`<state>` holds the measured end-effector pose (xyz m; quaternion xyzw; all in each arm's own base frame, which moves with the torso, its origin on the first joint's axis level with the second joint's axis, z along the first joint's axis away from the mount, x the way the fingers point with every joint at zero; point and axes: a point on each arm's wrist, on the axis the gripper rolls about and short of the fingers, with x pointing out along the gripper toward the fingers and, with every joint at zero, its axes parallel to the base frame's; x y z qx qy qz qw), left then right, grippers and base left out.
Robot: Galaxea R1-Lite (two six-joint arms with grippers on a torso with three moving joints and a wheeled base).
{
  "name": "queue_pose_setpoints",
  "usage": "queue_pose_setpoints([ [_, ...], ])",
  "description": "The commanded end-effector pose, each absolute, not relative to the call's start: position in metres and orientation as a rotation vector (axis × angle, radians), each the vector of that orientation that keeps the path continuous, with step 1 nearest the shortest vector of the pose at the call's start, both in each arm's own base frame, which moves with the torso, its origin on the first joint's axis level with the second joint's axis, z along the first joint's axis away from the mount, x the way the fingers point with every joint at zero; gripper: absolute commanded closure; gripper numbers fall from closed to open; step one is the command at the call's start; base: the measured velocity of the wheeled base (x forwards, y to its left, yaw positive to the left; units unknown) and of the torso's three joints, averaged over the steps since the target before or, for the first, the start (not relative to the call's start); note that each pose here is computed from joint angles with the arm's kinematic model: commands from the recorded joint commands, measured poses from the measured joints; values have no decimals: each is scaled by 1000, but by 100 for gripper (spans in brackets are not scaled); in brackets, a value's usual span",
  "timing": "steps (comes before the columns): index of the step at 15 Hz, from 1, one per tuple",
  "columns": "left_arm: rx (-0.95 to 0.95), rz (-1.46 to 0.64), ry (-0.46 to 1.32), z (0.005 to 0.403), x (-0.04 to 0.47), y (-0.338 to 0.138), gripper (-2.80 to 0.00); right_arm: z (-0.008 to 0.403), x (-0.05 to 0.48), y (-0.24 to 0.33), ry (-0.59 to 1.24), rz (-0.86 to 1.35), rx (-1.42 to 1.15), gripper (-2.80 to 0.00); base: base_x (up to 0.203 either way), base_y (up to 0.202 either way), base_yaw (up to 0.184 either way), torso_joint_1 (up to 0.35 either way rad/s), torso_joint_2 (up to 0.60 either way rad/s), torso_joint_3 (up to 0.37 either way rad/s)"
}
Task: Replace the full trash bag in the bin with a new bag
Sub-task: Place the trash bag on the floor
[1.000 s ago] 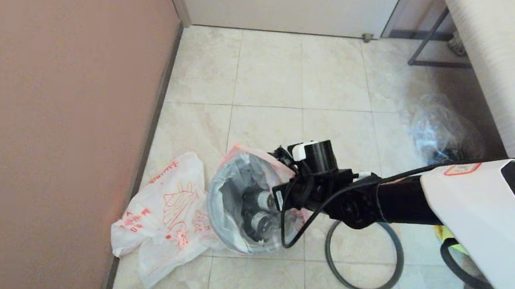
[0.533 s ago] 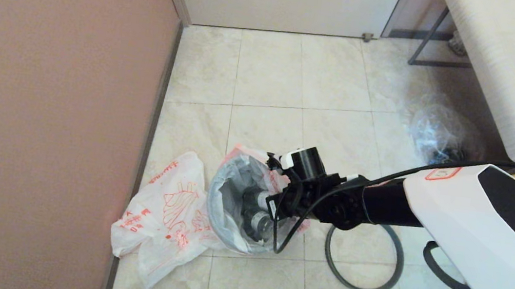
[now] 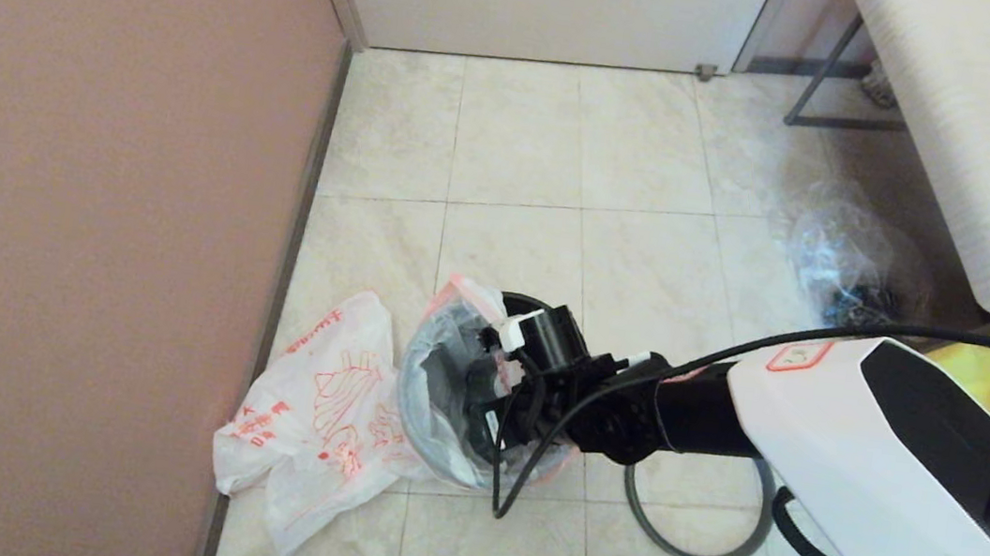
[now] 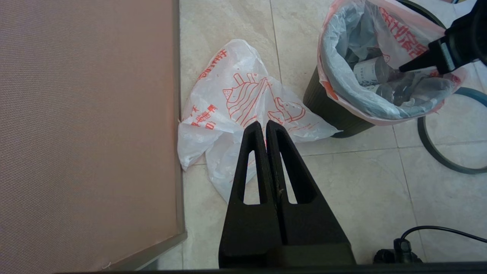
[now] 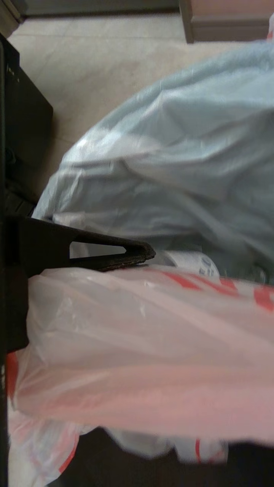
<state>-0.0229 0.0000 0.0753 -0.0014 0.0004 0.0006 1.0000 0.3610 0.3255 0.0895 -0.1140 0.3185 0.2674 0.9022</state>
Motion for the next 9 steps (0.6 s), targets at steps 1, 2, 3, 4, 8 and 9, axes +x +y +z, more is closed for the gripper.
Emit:
queue_pose_setpoints([
  [1, -3, 1, 2, 75, -23, 0, 0, 85, 358, 331, 664, 564, -243, 0, 0, 0, 0, 0, 0, 0],
  [2, -3, 2, 2, 75, -23, 0, 0, 85, 353, 337, 666, 576, -245, 0, 0, 0, 0, 0, 0, 0],
  [3, -3, 2, 2, 75, -23, 0, 0, 84, 349, 339, 672, 582, -243, 0, 0, 0, 0, 0, 0, 0],
  [4, -3, 1, 2, 75, -23, 0, 0, 85, 345, 341, 689, 585, -244, 0, 0, 0, 0, 0, 0, 0],
  [8, -3, 2, 2, 75, -23, 0, 0, 101, 332, 343, 708, 586, -210, 0, 0, 0, 0, 0, 0, 0],
  [9, -3, 2, 2, 75, -23, 0, 0, 106, 330, 343, 703, 590, -205, 0, 0, 0, 0, 0, 0, 0],
])
